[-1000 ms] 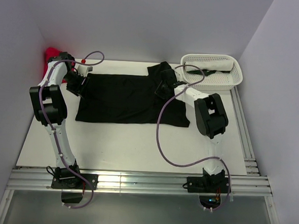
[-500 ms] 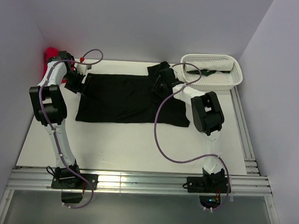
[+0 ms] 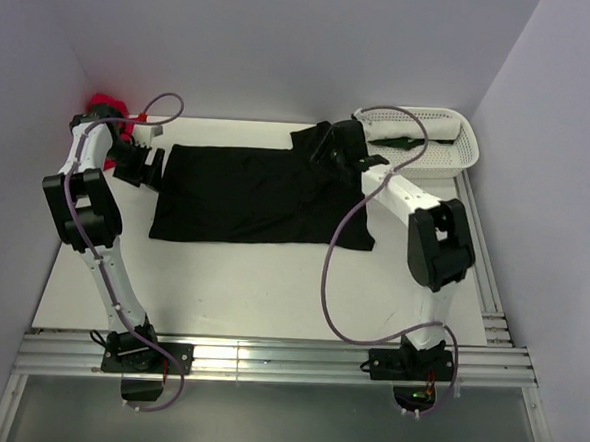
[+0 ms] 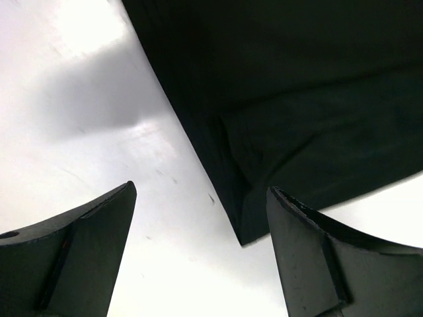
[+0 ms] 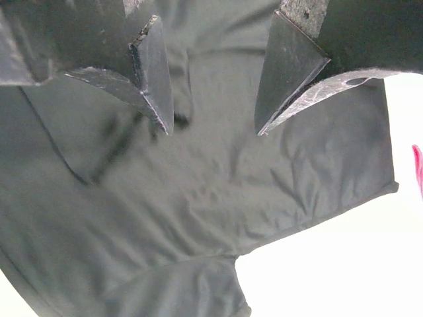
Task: Roll the t-shirts
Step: Fold the tshirt
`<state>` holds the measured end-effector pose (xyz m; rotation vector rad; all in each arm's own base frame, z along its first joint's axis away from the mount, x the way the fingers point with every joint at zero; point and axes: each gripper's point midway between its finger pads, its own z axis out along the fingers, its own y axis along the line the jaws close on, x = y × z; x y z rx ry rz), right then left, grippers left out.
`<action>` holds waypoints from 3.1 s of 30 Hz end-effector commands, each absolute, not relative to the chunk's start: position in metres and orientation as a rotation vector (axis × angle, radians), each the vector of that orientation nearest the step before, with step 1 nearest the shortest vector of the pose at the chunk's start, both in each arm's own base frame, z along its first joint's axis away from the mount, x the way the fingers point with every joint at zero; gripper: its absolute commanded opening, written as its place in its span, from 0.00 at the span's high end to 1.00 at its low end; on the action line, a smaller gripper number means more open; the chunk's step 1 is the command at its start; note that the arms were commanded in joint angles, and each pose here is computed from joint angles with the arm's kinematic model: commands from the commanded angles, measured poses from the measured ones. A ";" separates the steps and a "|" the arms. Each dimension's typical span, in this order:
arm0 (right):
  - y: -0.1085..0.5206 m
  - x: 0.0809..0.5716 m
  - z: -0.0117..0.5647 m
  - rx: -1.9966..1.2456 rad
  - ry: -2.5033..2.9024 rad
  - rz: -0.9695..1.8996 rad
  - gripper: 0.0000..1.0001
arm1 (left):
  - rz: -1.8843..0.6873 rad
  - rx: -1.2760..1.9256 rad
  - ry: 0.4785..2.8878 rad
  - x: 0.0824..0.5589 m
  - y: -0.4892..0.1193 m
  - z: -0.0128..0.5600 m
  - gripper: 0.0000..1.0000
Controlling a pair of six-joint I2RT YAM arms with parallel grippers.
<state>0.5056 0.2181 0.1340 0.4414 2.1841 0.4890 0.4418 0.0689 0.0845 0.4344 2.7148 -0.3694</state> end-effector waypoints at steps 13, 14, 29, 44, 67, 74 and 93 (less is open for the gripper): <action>0.123 0.328 0.081 0.693 2.258 0.338 0.41 | -0.668 0.523 2.873 0.357 0.057 0.056 0.16; 0.121 0.322 0.079 0.709 2.255 0.346 0.40 | -0.651 0.516 2.876 0.357 0.059 0.051 0.16; 0.093 0.289 0.050 0.778 2.260 0.310 0.34 | -0.541 0.379 2.957 0.348 0.065 0.017 0.30; 0.101 0.300 0.021 0.767 2.351 0.318 0.36 | -0.511 0.386 2.935 0.345 0.054 0.010 0.63; 0.093 0.312 0.019 0.789 2.406 0.181 1.00 | -0.489 0.446 2.886 0.350 0.049 0.030 1.00; 0.090 0.292 0.023 0.795 2.420 0.176 1.00 | -0.415 0.490 2.898 0.333 0.054 0.038 1.00; 0.117 0.198 0.048 0.756 2.480 0.220 1.00 | -0.326 0.668 2.965 0.254 0.071 0.046 1.00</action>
